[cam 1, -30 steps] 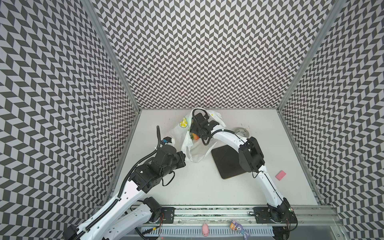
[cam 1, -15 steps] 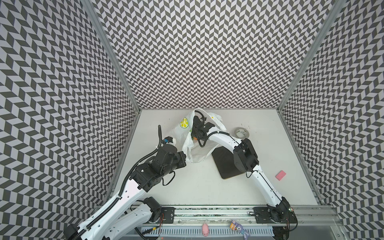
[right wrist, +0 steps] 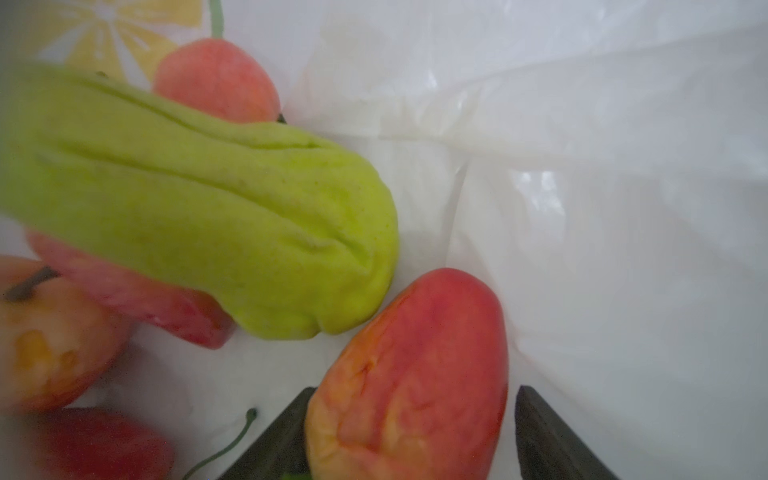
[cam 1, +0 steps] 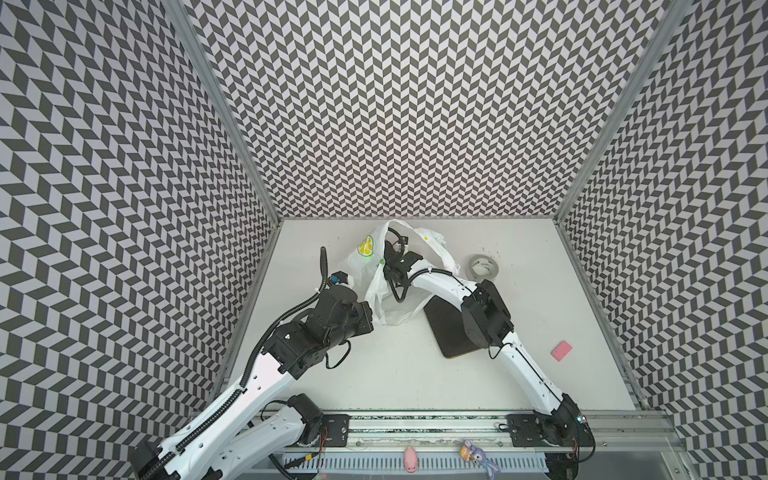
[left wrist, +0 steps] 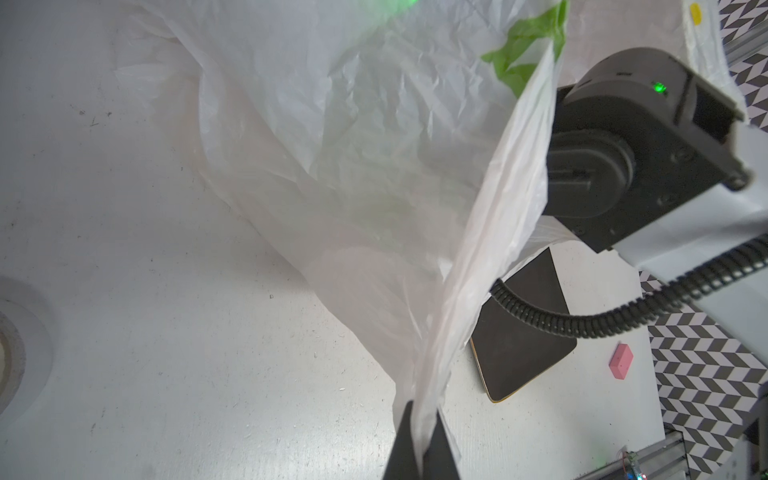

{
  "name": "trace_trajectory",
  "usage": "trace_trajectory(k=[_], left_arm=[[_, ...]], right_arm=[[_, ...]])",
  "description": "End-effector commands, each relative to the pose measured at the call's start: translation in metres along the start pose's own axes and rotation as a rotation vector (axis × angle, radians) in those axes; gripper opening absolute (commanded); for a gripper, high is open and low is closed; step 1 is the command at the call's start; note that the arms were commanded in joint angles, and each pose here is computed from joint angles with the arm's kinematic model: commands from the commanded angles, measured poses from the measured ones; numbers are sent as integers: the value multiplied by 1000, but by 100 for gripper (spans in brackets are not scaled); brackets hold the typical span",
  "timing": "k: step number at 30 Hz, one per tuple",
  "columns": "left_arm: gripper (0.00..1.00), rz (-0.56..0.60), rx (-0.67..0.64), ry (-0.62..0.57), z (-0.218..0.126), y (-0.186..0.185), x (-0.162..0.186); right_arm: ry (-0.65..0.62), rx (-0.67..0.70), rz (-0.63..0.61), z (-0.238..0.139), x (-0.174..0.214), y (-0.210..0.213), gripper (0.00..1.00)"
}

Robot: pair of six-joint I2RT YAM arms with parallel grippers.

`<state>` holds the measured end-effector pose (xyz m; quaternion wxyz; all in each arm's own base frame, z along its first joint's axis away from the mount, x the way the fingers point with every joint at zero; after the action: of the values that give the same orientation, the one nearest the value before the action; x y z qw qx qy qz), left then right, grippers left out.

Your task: Take the fake fruits out of the plastic bag

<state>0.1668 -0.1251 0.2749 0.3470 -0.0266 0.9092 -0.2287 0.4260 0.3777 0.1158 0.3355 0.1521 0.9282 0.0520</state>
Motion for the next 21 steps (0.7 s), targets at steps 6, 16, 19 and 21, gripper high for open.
trace_trajectory(k=[6, 16, 19, 21], left_arm=[[0, 28, -1, -18, -5, -9, -12], [0, 24, -2, -11, -4, -11, -13], [0, 21, 0, -11, -4, -12, -14], [0, 20, 2, -13, -3, -12, -14]], right_arm=[[-65, 26, -20, 5, -5, -1, 76], [-75, -29, -10, 13, -12, 6, 65], [-70, -45, -8, 12, -13, 8, 59], [-70, -63, -7, 9, -15, 10, 53]])
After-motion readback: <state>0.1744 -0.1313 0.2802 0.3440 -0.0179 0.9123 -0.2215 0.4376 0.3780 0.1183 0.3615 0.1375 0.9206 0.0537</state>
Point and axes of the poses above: each gripper's point midway between its finger pads, its own z axis out along the fingers, its own y axis along the line the jaws close on, x = y × z, the point moved 9 cm from there along -z, back along the fingers, and after that the axes turned 6 degrees about z, right-handed, at the moved point
